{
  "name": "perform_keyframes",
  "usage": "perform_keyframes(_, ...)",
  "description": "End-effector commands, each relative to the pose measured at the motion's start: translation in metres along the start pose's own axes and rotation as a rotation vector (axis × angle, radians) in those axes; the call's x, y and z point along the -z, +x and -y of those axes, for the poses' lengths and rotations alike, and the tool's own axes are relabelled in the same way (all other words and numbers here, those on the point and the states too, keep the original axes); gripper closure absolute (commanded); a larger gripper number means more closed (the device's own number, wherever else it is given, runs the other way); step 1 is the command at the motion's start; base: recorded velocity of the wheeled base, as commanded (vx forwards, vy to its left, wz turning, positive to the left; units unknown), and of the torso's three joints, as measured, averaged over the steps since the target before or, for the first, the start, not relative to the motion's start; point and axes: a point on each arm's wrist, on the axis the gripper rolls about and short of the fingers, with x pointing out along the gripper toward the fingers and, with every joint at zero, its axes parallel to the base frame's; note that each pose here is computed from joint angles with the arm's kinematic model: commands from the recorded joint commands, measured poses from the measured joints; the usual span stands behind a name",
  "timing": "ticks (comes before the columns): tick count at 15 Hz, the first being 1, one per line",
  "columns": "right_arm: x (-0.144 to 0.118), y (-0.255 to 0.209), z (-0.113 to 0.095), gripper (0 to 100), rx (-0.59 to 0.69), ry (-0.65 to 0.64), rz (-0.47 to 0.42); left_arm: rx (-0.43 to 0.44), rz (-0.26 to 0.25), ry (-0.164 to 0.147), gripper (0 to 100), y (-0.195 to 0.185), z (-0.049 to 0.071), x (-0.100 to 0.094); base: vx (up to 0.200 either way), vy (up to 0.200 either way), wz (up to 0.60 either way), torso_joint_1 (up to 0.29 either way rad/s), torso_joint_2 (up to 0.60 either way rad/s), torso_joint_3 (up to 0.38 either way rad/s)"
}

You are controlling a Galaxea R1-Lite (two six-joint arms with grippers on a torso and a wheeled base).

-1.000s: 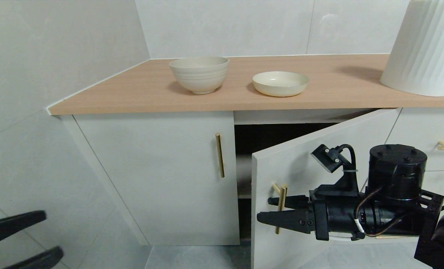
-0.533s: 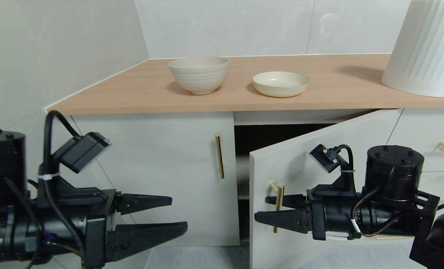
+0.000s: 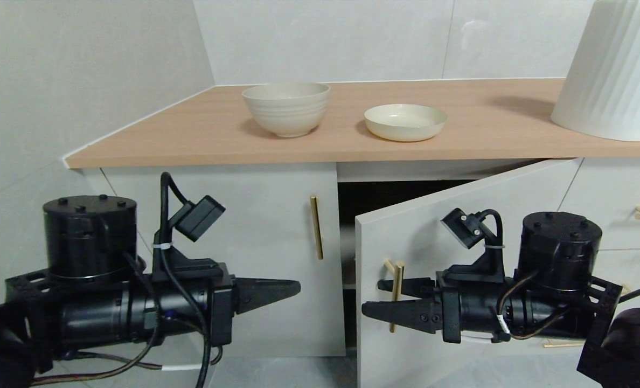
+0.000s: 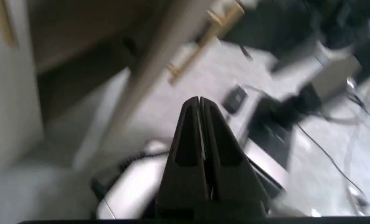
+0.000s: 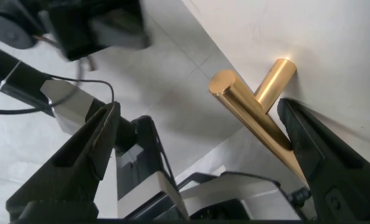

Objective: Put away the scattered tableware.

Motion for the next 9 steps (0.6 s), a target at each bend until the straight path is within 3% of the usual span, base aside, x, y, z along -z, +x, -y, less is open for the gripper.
perform_keyframes(1, 0.004, 0.004, 0.007, 0, 0.005, 0.009, -0.006, -0.016, -0.005, 0.003, 100, 0.036, -0.029, 0.012, 0.000, 0.000, 0.00, 0.000, 0.00, 0.000)
perform_keyframes(3, 0.005, 0.005, 0.007, 0, 0.006, 0.010, -0.007, -0.005, 0.034, 0.045, 100, 0.062, -0.039, 0.017, 0.000, 0.000, 0.00, 0.000, 0.00, 0.000)
perform_keyframes(5, 0.006, 0.006, 0.009, 0, 0.008, 0.014, -0.011, -0.035, 0.060, 0.059, 100, 0.080, -0.051, 0.020, 0.000, 0.000, 0.00, 0.000, 0.00, 0.000)
perform_keyframes(9, 0.006, 0.005, 0.009, 0, 0.010, 0.013, -0.012, -0.070, 0.079, 0.073, 100, 0.101, -0.059, 0.020, 0.000, 0.000, 0.00, 0.000, 0.00, 0.000)
